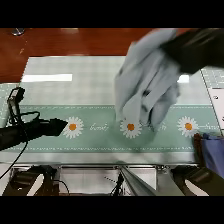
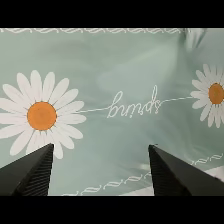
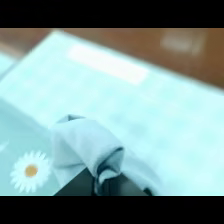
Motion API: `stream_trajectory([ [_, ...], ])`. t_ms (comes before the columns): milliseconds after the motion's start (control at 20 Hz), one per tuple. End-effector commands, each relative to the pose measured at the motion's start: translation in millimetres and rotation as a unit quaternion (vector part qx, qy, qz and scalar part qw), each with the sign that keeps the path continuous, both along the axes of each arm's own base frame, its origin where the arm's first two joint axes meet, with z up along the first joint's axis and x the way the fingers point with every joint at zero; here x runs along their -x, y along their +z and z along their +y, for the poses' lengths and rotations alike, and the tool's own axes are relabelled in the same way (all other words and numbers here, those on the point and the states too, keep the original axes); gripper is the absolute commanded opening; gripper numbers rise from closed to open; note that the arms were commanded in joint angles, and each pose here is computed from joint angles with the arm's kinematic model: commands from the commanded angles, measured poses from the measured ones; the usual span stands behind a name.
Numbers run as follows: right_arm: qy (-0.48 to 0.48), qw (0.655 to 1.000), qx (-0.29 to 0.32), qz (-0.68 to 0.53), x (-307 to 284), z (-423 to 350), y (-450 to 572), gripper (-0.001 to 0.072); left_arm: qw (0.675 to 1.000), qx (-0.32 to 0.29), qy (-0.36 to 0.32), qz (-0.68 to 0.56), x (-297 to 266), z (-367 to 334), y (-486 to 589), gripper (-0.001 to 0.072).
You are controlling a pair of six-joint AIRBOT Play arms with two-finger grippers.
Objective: Fold the shirts.
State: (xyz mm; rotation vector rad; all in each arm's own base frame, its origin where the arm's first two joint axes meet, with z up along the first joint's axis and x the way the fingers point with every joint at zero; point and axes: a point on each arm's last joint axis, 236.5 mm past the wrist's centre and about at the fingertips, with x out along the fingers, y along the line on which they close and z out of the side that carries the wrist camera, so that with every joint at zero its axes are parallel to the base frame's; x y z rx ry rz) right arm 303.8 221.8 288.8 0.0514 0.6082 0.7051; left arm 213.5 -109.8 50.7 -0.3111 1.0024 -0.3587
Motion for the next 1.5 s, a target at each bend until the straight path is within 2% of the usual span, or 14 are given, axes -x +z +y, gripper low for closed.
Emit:
stream_trajectory([
  [0, 0.005, 0.991, 0.002, 0.136, 7, 50, -127, 0.0028, 1.0, 0.003, 0.006, -0.004, -5, 0, -1, 0.0701],
  [200, 0.028, 0.967, -0.011, 0.253, 12, 121, -230, 0.0029, 1.0, 0.004, 0.012, -0.015, -11, 1, 1, 0.0701],
  [350, 0.019, 0.945, -0.039, 0.324, 13, 146, -270, 0.0029, 1.0, 0.004, 0.012, -0.007, -12, 1, -3, 0.0701],
  [400, 0.029, 0.94, -0.051, 0.336, 16, 154, -274, 0.005, 1.0, 0.003, 0.012, -0.003, -12, 1, -4, 0.0701],
  [500, 0.071, 0.939, -0.067, 0.331, 23, 163, -264, 0.0643, 1.0, 0.006, 0.012, 0.008, -13, 0, -9, 0.0701],
  [600, 0.092, 0.937, -0.048, 0.335, 13, 138, -249, 0.0621, 0.999, 0.029, 0.01, 0.022, -12, -10, -9, 0.07],
  [700, 0.06, 0.942, -0.043, 0.328, -18, 80, -224, 0.0621, 0.997, 0.059, 0.003, 0.04, -7, -22, -8, 0.07],
  [850, -0.085, 0.952, -0.024, 0.292, -59, -56, -198, 0.0621, 0.993, 0.088, -0.01, 0.075, 3, -35, -9, 0.07],
  [950, -0.185, 0.941, 0.001, 0.283, -54, -139, -203, 0.0621, 0.991, 0.084, -0.018, 0.104, 7, -38, -22, 0.07],
  [1050, -0.262, 0.916, -0.003, 0.304, -24, -193, -230, 0.062, 0.985, 0.077, -0.03, 0.154, 12, -44, -42, 0.07],
  [1250, -0.301, 0.876, -0.018, 0.376, 52, -205, -303, 0.062, 0.953, 0.043, -0.11, 0.28, 47, -48, -88, 0.07],
  [1350, -0.294, 0.862, -0.034, 0.411, 80, -189, -330, 0.062, 0.95, 0.016, -0.107, 0.292, 45, -38, -105, 0.07],
  [1450, -0.272, 0.854, -0.077, 0.437, 95, -163, -348, 0.062, 0.946, 0.053, -0.092, 0.306, 45, -51, -111, 0.07],
])
